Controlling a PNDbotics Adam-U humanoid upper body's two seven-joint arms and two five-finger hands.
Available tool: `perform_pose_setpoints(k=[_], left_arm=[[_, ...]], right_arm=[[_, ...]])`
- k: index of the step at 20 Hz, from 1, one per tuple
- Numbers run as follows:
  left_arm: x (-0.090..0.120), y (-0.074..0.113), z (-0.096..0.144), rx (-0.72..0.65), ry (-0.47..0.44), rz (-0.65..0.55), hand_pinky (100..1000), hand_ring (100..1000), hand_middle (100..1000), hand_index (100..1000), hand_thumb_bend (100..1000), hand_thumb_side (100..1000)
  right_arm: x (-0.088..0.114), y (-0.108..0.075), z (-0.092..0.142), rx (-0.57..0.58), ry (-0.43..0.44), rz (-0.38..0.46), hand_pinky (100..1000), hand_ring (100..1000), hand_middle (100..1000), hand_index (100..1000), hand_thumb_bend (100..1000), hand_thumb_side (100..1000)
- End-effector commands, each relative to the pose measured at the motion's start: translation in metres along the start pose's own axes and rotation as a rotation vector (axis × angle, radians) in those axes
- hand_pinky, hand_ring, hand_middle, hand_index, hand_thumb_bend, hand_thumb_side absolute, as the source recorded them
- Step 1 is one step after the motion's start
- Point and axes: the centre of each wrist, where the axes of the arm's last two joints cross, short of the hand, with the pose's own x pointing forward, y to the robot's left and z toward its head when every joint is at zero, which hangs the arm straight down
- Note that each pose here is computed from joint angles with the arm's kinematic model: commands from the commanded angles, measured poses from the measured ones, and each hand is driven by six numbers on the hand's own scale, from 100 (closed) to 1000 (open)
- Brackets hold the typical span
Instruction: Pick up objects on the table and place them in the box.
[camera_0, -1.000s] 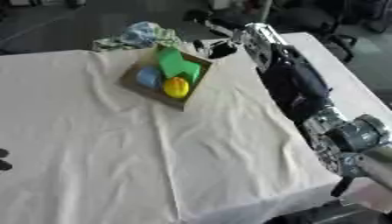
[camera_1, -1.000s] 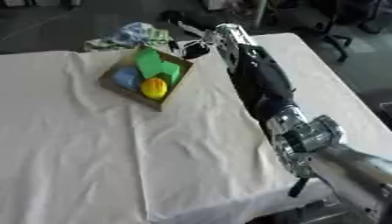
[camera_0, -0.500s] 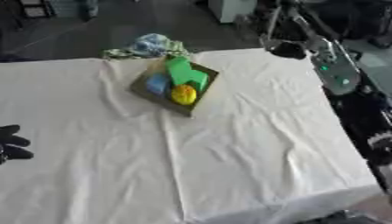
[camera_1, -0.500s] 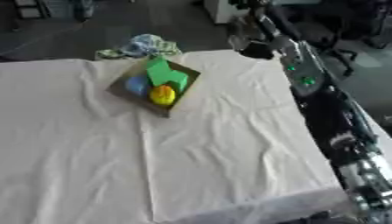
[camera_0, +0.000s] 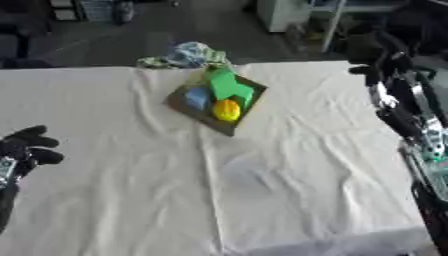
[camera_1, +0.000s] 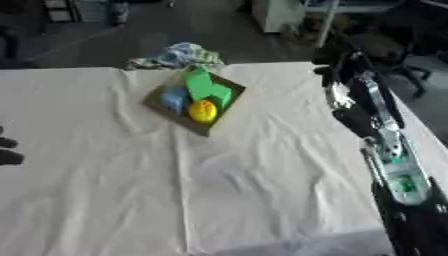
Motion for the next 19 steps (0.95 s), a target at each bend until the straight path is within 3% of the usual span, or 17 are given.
perform_pose_setpoints(k=[1, 6, 19], left_arm=[[0.007, 0.003, 0.000, 0.027, -0.030, 0.001, 688, 610, 629, 815, 100, 863], [0.005, 0.004, 0.003, 0.048, -0.028, 0.003, 686, 607, 625, 810, 100, 865], [0.002, 0.003, 0.006, 0.044, -0.012, 0.001, 683, 597, 617, 802, 100, 887]], right_arm=[[0.009, 0.002, 0.003, -0.022, -0.001, -0.032, 704, 752, 751, 1000, 100, 527], [0.006, 0.009, 0.016, -0.026, 0.038, -0.065, 689, 738, 735, 1000, 100, 528], [0.005, 0.017, 0.018, -0.039, 0.050, -0.097, 671, 699, 692, 999, 100, 528]])
